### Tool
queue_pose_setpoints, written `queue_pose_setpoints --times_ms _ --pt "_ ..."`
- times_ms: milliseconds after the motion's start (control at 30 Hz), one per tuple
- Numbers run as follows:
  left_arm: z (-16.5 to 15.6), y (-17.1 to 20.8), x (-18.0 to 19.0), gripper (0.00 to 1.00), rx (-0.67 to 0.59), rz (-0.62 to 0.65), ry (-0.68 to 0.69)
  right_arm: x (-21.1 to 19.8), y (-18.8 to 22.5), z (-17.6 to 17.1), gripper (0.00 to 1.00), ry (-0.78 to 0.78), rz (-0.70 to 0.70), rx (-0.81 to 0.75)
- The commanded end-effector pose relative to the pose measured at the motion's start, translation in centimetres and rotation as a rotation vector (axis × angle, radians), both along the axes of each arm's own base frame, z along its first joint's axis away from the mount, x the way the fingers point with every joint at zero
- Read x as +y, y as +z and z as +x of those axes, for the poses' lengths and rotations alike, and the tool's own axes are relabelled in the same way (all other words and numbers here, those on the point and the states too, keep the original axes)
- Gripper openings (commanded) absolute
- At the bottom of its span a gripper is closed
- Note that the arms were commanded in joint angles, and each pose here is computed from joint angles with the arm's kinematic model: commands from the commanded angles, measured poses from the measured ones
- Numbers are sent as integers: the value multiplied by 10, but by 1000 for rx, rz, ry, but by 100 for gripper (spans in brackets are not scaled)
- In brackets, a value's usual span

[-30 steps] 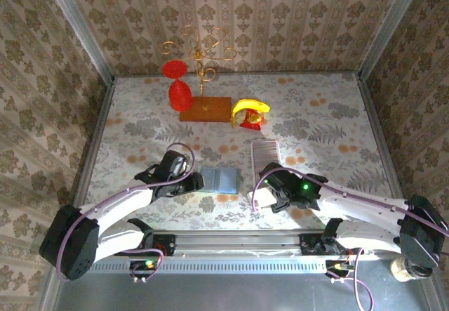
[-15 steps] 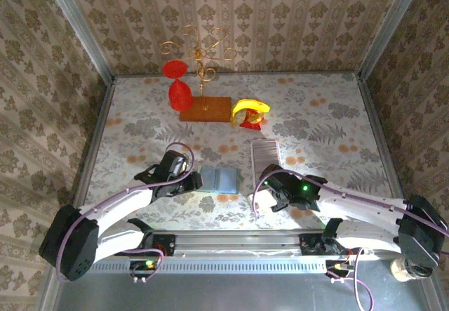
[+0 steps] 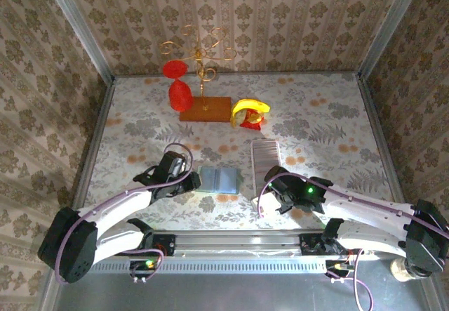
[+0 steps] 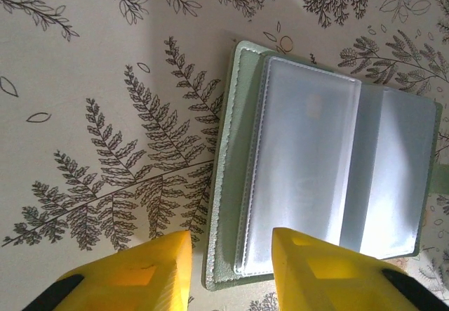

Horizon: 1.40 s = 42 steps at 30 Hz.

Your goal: Put the credit cards into the card holder

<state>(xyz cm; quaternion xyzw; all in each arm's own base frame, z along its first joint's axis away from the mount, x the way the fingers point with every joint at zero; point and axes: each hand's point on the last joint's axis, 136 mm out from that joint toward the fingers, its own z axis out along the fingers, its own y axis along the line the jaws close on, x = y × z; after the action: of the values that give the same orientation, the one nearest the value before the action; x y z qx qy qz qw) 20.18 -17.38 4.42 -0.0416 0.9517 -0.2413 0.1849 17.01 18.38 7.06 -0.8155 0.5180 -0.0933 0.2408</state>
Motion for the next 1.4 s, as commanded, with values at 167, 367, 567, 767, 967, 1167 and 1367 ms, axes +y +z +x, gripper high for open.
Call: queue_pose_setpoints --times_ms 167,367,567,767,967,1167,1367 --pt "0 -1 5 34 -15 1 30 -7 0 -5 20 3 -23 26" --pt "1 0 5 33 -19 0 30 -6 4 -3 13 10 -17 13" --pt "1 1 4 33 -22 -3 31 -5 15 -1 10 1 3 -1" --pt "2 2 4 32 -24 -1 30 -6 32 -18 11 -4 48 71" --pt "3 2 6 33 -28 12 29 -16 44 -41 7 -57 83 172" --pt "4 3 5 32 -21 18 18 -17 54 -51 0 -110 125 234" --pt "8 9 8 31 -35 29 18 11 94 -32 0 -335 379 258"
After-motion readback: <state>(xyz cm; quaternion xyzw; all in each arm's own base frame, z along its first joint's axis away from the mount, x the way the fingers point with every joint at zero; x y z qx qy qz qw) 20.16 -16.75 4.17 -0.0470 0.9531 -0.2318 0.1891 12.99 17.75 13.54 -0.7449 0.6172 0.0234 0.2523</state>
